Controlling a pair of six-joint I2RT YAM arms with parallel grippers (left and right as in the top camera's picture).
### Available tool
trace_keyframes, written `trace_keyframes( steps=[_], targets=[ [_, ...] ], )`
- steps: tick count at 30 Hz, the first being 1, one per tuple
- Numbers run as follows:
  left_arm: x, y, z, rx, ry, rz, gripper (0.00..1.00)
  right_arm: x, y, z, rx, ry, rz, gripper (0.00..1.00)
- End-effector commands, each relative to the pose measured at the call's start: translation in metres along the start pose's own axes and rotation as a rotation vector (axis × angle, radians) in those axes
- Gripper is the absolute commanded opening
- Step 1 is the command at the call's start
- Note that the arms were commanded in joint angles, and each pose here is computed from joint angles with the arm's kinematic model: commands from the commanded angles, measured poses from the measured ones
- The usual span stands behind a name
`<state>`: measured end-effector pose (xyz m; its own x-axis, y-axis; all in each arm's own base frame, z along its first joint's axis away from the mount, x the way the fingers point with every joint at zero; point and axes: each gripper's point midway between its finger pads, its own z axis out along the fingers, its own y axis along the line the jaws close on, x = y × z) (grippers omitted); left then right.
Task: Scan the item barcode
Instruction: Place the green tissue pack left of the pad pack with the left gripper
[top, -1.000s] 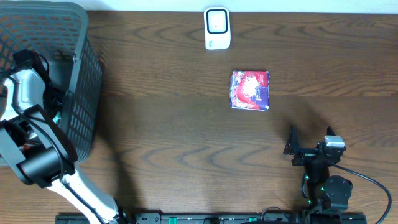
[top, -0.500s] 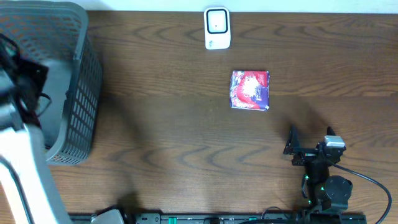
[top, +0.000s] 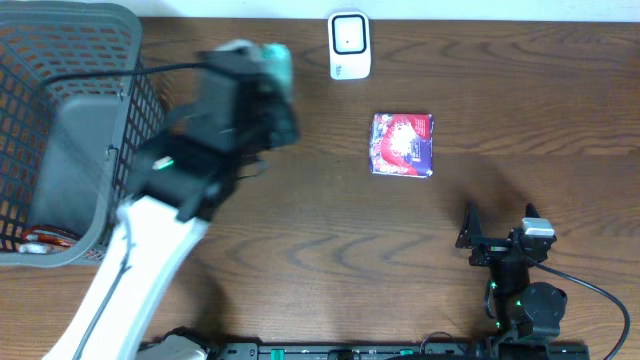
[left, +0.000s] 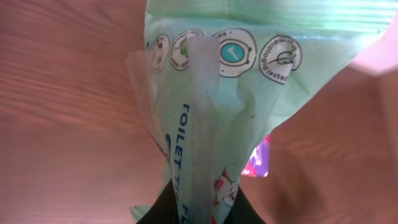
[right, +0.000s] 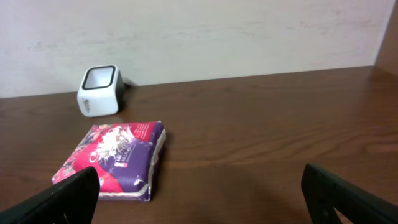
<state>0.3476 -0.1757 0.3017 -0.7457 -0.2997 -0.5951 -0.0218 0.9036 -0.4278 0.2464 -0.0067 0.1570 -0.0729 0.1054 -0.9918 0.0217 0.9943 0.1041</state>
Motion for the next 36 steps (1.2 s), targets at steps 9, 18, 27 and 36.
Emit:
trace_keyframes(
  steps=[9,18,27,36],
  targets=[
    [0.103,-0.005,0.200,-0.204,0.218,0.191,0.08,0.000,-0.002,0.000,0.011,0.000,-0.009,0.99],
    [0.144,-0.033,0.230,-0.019,0.368,0.159,0.42,0.000,-0.002,0.000,0.011,0.000,-0.009,0.99],
    [0.079,-0.059,0.177,0.106,0.226,0.163,0.61,0.000,-0.002,0.000,0.011,0.000,-0.009,0.99],
    [-0.100,0.045,-0.003,-0.154,-0.351,-0.003,0.74,0.000,-0.002,0.000,0.011,0.000,-0.009,0.99]
  ],
)
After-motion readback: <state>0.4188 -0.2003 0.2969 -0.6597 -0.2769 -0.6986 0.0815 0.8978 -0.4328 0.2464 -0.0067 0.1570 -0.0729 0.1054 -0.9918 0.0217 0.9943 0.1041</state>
